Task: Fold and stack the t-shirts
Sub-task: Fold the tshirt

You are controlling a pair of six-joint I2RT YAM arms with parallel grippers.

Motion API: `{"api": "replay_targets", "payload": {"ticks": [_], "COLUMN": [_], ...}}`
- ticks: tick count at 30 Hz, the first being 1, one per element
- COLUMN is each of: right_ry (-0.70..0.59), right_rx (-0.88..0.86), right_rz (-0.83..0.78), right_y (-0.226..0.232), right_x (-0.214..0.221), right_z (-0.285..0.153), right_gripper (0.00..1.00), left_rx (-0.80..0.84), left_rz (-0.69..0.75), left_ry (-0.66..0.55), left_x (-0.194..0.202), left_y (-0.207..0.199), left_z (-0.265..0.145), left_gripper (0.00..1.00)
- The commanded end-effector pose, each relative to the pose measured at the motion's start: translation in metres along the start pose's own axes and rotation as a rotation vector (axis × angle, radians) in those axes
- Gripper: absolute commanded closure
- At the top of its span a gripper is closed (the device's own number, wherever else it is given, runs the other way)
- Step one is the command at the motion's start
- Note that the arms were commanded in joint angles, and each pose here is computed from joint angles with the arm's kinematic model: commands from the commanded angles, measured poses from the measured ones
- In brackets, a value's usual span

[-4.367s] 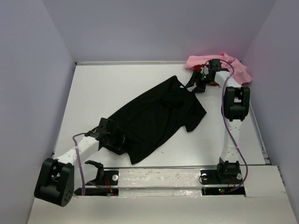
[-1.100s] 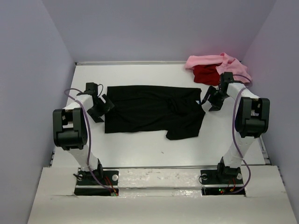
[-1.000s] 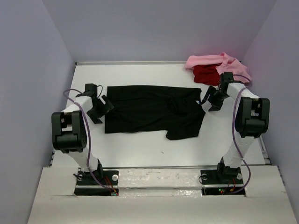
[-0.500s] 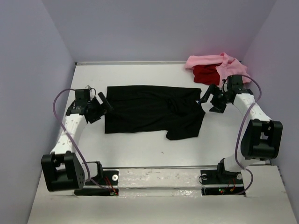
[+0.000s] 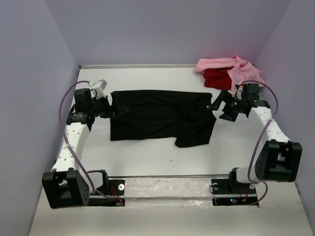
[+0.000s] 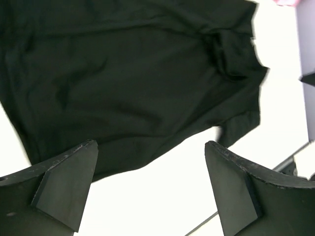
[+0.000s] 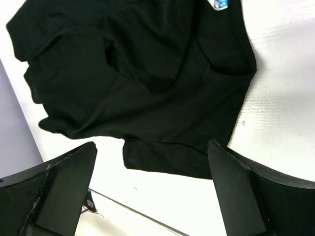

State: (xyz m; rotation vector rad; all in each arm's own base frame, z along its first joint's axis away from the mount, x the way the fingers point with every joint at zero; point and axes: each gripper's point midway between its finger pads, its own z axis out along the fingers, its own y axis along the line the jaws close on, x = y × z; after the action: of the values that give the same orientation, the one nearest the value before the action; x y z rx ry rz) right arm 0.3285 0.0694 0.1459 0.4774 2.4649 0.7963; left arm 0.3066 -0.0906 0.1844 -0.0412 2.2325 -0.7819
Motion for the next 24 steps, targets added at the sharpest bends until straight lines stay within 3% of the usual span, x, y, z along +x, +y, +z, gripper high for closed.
{"api": "replay_targets", "payload": {"ticks": [1, 5, 6, 9, 12, 16, 24], "right_ry": [-0.047, -0.061, -0.070, -0.090, -0.094, -0.113, -0.140], "right_rx": [-0.069, -0.078, -0.072, -0.082, -0.088, -0.076, -0.083], "right_rz": [-0.040, -0.072, -0.079, -0.106, -0.110, -0.123, -0.129], "right_y": [0.017, 0.024, 0.024, 0.031, 0.035, 0.034, 0.039], "right_x": [-0.012, -0.015, -0.017, -0.017, -0.017, -0.017, -0.020], "right_z": [-0.009, -0.012, -0.014, -0.020, -0.025, -0.030, -0.037], "right_gripper": [0.00, 0.00, 0.00, 0.00, 0.00, 0.00, 0.01], "left_rx": [0.157, 0.192, 0.235, 0.396, 0.487, 0.493, 0.460], "left_rz": [0.186, 0.190, 0.129, -0.031, -0.048, -0.009, -0.133], "left_ry": [-0.119, -0.184, -0.206, -0.125, -0.036, -0.100, -0.131], "left_x": [-0.044, -0.054, -0.054, -0.040, -0.032, -0.045, -0.056], "left_y": [-0.045, -0.055, -0.058, -0.072, -0.084, -0.101, -0.110], "left_z": [-0.023, -0.027, -0.022, -0.011, -0.015, -0.036, -0.049], "left_gripper": [0.01, 0.01, 0.01, 0.01, 0.01, 0.01, 0.01]}}
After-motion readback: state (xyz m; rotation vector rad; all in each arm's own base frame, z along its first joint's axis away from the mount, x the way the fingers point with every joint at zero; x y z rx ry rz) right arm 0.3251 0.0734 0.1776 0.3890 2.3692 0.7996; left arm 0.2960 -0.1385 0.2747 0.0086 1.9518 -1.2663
